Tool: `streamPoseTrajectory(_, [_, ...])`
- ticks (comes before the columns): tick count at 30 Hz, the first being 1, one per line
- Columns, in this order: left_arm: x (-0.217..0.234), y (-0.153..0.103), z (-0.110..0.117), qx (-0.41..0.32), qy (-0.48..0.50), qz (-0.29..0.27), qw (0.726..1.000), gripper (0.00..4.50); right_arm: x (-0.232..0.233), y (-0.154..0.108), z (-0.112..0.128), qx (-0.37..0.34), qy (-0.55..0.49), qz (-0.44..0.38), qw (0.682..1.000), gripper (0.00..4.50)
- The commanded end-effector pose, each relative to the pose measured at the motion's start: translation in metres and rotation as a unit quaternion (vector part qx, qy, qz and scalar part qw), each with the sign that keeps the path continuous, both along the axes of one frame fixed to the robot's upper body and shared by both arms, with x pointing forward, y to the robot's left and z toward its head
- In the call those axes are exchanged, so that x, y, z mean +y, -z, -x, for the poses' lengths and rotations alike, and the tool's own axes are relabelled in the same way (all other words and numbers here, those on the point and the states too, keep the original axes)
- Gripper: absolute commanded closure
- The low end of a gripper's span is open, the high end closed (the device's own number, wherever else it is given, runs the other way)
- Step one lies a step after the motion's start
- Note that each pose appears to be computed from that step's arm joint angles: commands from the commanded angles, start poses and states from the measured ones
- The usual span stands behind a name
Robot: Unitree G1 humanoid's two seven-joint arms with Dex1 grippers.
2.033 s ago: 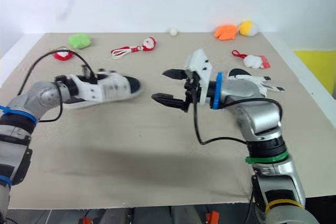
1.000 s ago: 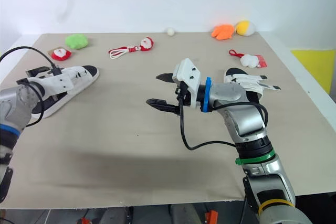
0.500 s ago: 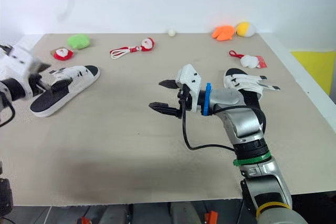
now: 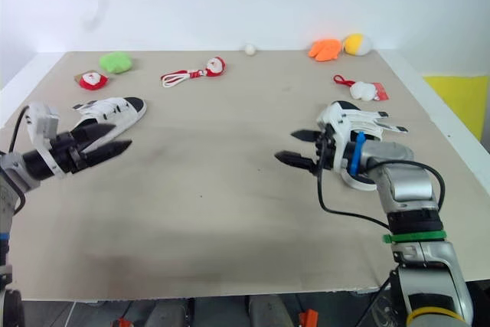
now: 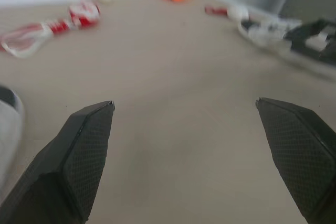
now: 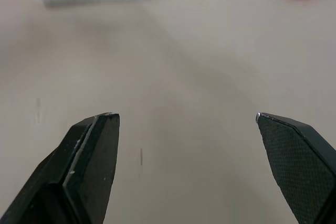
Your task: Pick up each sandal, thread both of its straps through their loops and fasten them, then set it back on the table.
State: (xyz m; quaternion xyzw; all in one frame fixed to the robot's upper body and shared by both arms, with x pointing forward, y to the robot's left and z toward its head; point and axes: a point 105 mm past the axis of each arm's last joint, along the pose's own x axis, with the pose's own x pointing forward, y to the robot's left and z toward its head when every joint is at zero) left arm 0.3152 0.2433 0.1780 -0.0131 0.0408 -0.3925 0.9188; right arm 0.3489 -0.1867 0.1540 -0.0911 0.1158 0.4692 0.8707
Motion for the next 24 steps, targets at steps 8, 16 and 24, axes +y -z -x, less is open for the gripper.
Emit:
streamPoseTrajectory(8, [0.049,-0.006,0.039,-0.002,-0.049,-0.101,0.994,0.05,-0.057,-0.029,0.033,0.01,0.022,0.025,0.999,0.0])
streamPoseTrajectory(16, [0.062,-0.001,0.06,0.018,-0.087,-0.082,0.993,0.05,-0.084,-0.026,0.045,0.04,0.042,0.041,0.997,0.0])
streamPoseTrajectory(24, [0.038,-0.006,0.05,0.006,-0.05,-0.067,0.996,0.05,-0.021,-0.031,0.034,-0.008,-0.015,0.019,1.0,0.0])
